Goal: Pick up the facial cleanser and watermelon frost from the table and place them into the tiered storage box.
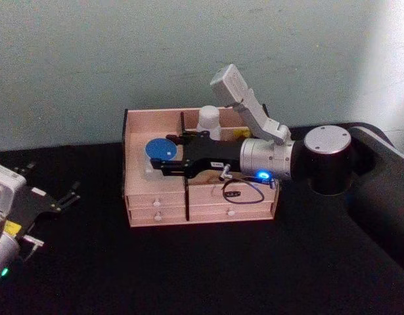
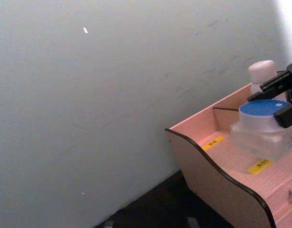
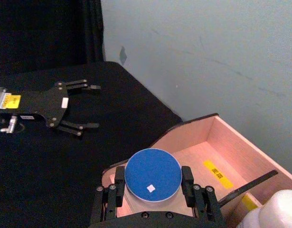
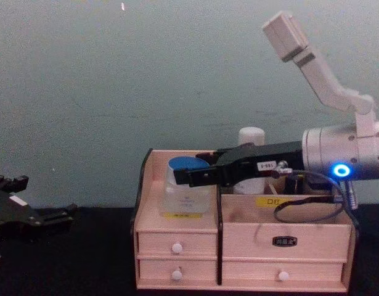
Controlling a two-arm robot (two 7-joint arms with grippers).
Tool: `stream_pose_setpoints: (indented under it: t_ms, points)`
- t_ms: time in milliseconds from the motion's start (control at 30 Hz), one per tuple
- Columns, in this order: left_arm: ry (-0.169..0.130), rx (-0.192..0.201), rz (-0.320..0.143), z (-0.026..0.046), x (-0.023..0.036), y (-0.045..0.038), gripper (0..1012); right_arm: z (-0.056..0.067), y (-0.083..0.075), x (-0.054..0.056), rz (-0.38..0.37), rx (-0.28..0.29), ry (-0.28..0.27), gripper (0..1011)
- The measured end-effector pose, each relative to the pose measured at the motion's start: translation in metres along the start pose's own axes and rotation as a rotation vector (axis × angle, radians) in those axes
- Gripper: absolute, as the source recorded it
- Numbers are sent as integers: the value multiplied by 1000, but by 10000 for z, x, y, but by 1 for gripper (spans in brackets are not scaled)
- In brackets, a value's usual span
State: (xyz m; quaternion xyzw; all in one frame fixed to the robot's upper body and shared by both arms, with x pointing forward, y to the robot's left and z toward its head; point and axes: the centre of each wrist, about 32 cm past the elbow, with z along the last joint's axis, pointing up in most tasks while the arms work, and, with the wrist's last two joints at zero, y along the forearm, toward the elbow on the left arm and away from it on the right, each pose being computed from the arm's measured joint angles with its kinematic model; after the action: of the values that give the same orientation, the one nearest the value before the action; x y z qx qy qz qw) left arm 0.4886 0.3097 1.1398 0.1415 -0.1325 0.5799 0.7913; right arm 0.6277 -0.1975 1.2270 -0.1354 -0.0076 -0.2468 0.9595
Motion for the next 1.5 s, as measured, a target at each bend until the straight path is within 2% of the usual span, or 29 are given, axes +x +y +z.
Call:
stream_pose_setpoints:
  t_ms: [733,1033,1500]
  points:
    - [0,0,0,0,0,0,1001,-18,208,95,-13,-42,33,712]
    - [0,0,0,0,0,0,1001,-14,220,119,-26,-47,55,712]
    - [0,0,0,0,0,0,1001,-17,221,118,-26,-48,53,712]
